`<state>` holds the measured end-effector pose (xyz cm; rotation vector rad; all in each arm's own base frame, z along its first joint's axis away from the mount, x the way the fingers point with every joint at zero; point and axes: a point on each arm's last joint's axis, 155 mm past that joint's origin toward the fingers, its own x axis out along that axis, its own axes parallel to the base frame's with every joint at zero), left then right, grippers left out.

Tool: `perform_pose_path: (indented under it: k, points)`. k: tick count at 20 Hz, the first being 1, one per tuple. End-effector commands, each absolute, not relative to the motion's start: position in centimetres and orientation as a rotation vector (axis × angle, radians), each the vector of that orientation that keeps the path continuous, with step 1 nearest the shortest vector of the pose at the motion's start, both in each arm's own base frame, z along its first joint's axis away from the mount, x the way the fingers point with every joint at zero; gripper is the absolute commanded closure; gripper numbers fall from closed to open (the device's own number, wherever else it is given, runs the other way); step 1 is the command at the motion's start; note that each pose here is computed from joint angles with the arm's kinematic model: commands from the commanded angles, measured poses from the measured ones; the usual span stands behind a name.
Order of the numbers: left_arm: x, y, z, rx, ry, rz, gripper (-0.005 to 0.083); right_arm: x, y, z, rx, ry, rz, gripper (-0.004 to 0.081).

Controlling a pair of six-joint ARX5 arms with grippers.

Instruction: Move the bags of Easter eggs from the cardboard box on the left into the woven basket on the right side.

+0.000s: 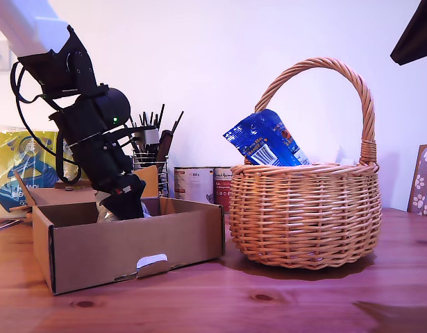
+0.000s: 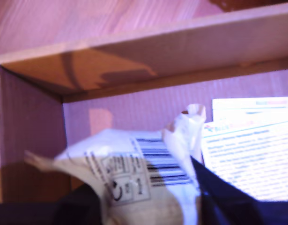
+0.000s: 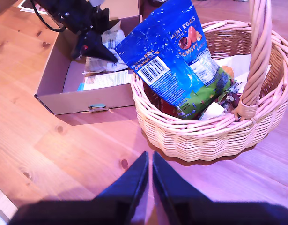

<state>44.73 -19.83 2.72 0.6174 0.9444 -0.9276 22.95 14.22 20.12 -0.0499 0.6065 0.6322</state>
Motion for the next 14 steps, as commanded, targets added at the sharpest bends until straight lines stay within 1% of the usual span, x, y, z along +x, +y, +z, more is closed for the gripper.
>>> perform_pose_path:
  k: [1, 5, 10, 14]
  points:
    - [43.5, -19.4, 2.1, 0.612, 0.991, -0.929, 0.0557, 22.9, 14.1, 19.4, -0.051, 0.619, 0.629, 0.0775]
    - [42.8, -19.4, 5.6, 0.624, 0.957, -0.923, 0.0557, 22.9, 14.1, 19.4, -0.051, 0.619, 0.629, 0.0775]
    - [40.6, -19.5, 8.7, 0.614, 0.984, -0.901, 0.0556, 22.9, 14.1, 19.4, -0.051, 0.619, 0.629, 0.0775]
    - [39.7, -20.7, 12.7, 0.635, 0.890, -0.910, 0.0556, 22.9, 14.1, 19.4, -0.051, 0.619, 0.629, 0.0775]
